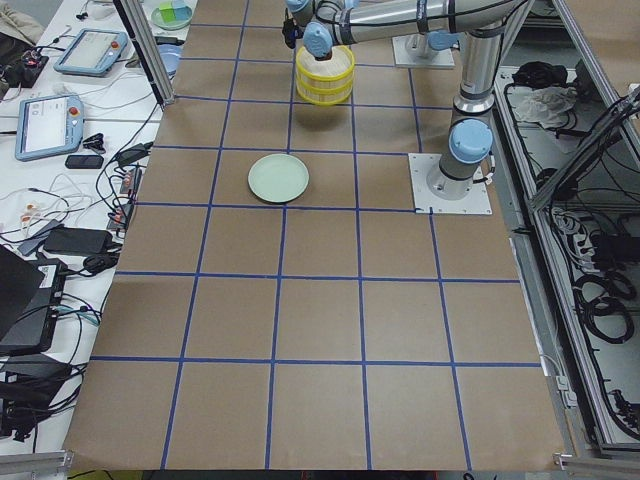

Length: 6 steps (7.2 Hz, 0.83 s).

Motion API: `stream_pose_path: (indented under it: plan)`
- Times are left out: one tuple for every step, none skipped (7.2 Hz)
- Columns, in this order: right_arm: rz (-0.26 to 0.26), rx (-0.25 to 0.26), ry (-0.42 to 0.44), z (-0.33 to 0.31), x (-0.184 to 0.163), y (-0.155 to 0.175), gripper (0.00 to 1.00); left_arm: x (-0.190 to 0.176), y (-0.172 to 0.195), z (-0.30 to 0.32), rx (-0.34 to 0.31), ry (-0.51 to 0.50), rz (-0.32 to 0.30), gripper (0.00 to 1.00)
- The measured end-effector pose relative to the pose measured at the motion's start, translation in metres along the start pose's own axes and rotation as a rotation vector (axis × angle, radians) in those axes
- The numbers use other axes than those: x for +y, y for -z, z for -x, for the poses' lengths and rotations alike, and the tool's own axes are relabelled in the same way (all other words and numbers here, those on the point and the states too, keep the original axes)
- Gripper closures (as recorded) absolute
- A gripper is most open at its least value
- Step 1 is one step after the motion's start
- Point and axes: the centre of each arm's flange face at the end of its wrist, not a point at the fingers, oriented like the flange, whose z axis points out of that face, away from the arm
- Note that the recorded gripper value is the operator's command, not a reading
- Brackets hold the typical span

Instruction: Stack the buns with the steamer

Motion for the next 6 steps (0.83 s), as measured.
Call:
stream_pose_path:
  plan:
    - [0.0,0.0,0.0,0.0,0.0,0.0,0.0,-0.002,-0.008,0.003,-0.005,0.006,0.015,0.24]
    - [0.0,0.0,0.0,0.0,0.0,0.0,0.0,-0.004,-0.012,0.005,-0.012,0.008,0.019,0.07]
    - [0.0,0.0,0.001,0.0,0.0,0.0,0.0,-0.005,-0.012,0.006,-0.028,0.008,0.013,0.01]
    - [0.0,0.0,0.003,0.0,0.0,-0.001,0.0,-0.007,-0.008,0.007,-0.058,0.007,-0.005,0.0]
    - [-0.001,0.001,0.004,0.0,-0.001,-0.001,0.0,-0.009,-0.001,0.009,-0.102,0.007,-0.035,0.0]
    - [-0.002,0.0,0.004,0.0,0.0,-0.001,0.0,-0.013,0.007,0.011,-0.145,0.006,-0.066,0.0]
